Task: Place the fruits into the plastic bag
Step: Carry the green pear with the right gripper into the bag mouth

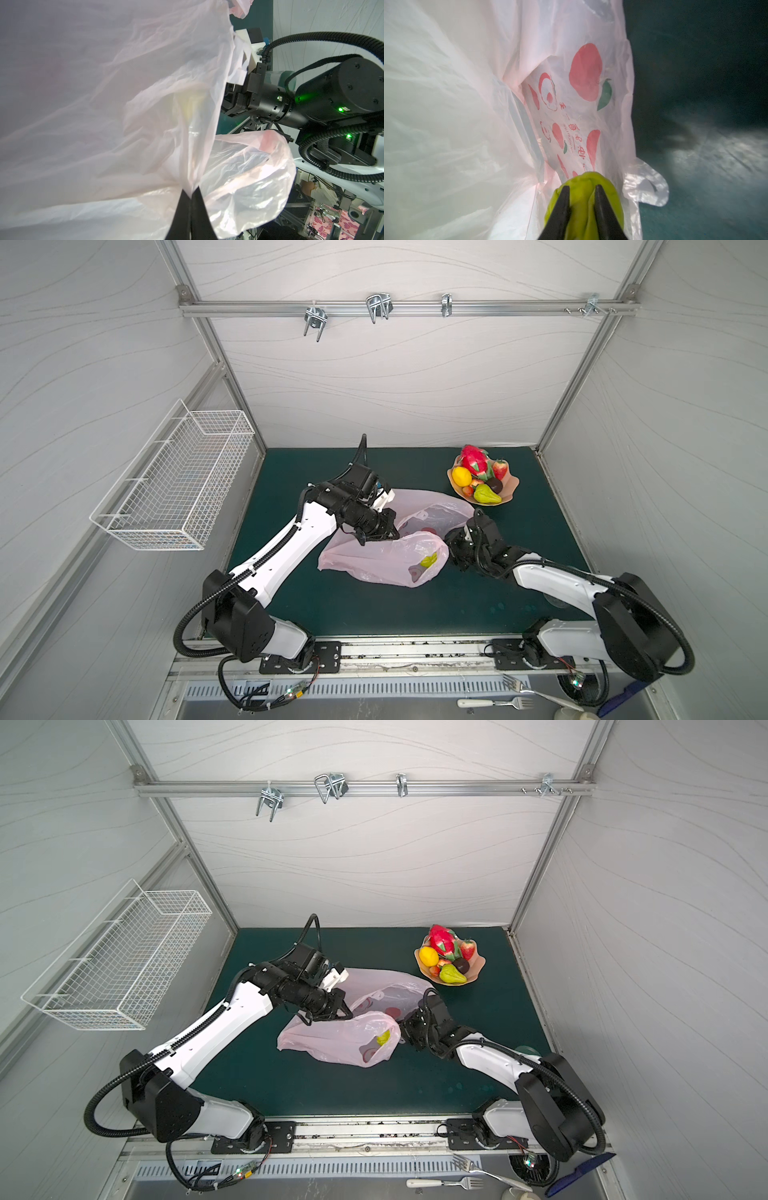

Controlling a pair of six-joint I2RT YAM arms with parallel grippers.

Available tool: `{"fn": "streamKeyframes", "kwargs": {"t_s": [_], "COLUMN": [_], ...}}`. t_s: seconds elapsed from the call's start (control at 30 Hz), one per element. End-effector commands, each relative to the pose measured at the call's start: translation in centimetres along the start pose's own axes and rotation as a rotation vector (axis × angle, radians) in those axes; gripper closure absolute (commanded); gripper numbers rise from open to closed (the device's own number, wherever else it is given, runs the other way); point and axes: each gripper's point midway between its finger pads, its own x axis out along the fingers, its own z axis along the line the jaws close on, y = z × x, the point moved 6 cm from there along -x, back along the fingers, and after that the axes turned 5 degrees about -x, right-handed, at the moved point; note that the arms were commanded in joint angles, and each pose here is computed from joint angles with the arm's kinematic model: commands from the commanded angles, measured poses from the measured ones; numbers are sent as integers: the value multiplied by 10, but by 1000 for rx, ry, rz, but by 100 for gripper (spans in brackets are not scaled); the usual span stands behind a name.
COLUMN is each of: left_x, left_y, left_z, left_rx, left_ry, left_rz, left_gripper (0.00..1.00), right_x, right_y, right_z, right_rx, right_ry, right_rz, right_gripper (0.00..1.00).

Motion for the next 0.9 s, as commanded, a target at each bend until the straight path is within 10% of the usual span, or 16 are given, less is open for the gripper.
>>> {"fn": "streamKeyframes", "kwargs": {"t_s": [0.0, 0.87], "left_x": [2, 7], "left_y": [-5, -5], "left_z": [-8, -11], "left_rx": [23, 29], "left_ry": [36, 45], "left_rz": [-14, -12], "left_gripper": [100, 100], "right_x": [8, 101], "right_y": [3, 70], "right_z": [20, 49], "right_rx": [22, 8], "right_ry": [-64, -23], "right_rz": [-3, 251], "right_gripper": [100, 93]}}
